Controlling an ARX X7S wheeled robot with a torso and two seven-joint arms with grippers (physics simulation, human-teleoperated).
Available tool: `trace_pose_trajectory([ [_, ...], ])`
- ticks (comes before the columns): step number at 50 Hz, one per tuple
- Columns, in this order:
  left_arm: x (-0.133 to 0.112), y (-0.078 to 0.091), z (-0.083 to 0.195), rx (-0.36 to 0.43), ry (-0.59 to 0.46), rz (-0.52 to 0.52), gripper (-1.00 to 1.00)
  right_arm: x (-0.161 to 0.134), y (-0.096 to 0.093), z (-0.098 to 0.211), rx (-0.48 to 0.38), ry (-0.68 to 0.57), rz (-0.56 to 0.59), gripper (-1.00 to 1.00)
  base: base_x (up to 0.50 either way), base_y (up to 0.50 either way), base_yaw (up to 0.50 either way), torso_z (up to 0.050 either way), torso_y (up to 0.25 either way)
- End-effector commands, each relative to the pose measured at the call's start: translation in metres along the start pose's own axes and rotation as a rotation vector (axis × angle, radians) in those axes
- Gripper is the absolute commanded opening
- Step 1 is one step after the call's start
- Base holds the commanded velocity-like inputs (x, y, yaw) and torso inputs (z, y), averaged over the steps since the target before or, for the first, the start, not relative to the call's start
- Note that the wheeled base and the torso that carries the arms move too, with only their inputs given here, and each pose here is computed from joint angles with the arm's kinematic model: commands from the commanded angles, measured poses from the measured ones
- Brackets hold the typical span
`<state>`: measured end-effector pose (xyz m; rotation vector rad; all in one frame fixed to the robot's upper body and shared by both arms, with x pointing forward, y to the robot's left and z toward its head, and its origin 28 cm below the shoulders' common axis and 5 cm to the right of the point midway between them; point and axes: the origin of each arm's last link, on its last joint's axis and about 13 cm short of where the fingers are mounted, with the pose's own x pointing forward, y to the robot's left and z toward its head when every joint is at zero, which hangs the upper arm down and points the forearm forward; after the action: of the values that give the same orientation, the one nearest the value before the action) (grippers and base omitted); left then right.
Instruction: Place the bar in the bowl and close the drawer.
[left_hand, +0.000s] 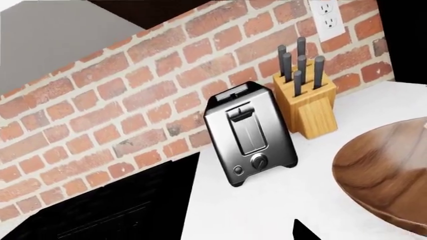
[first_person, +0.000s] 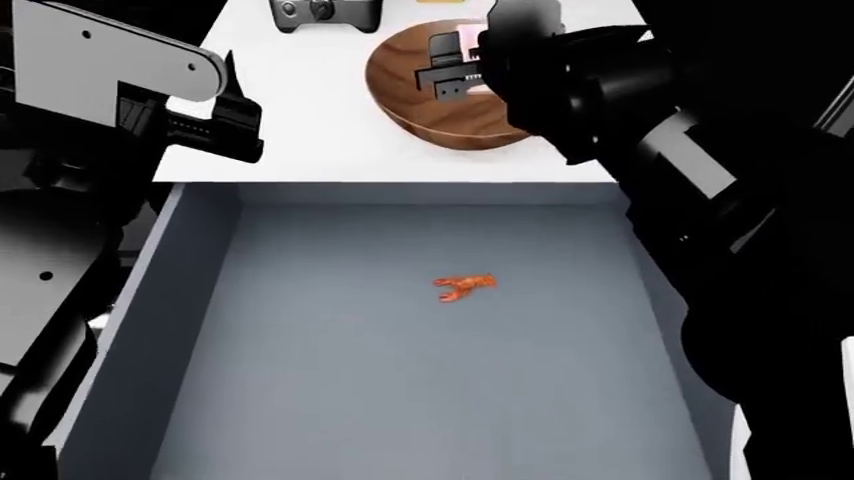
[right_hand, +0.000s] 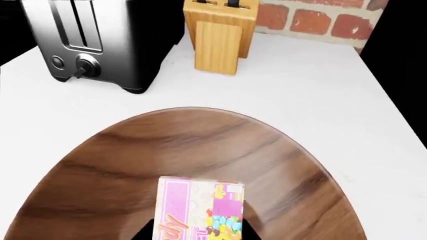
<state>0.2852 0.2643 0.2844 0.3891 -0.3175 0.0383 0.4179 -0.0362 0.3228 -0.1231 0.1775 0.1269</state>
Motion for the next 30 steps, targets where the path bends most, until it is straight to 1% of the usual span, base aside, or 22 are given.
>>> trace_pose_trajectory([
  [1,0.0005,-0.0003,0.0005,0.002,-0.001,-0.001,1.00,-0.0005,-0.0010,0.0006,-0.006,0.007,0.005,-1.00,0.00,0.00,0.00,0.000,-0.250],
  [5,0.0010,0.0003,0.0014,-0.017,0.002,0.009,1.00,-0.0006,-0.0010,0.0011,-0.004,0.005,0.006,-1.00,0.00,0.00,0.00,0.000,-0.027],
  [24,0.0019,0.0009,0.0013,-0.019,0.002,0.020,1.00,-0.0009,-0.0007,0.0027,0.020,0.000,0.021,-1.00,0.00,0.00,0.00,0.000,0.000],
  [25,0.0019,0.0008,0.0014,-0.018,0.002,0.020,1.00,-0.0009,-0.0006,0.0028,0.023,-0.001,0.022,1.00,0.00,0.00,0.00,0.000,0.000],
  [30,0.0017,0.0007,0.0010,-0.022,0.001,0.019,1.00,-0.0006,-0.0007,0.0020,0.021,0.000,0.026,1.00,0.00,0.00,0.00,0.000,0.000],
])
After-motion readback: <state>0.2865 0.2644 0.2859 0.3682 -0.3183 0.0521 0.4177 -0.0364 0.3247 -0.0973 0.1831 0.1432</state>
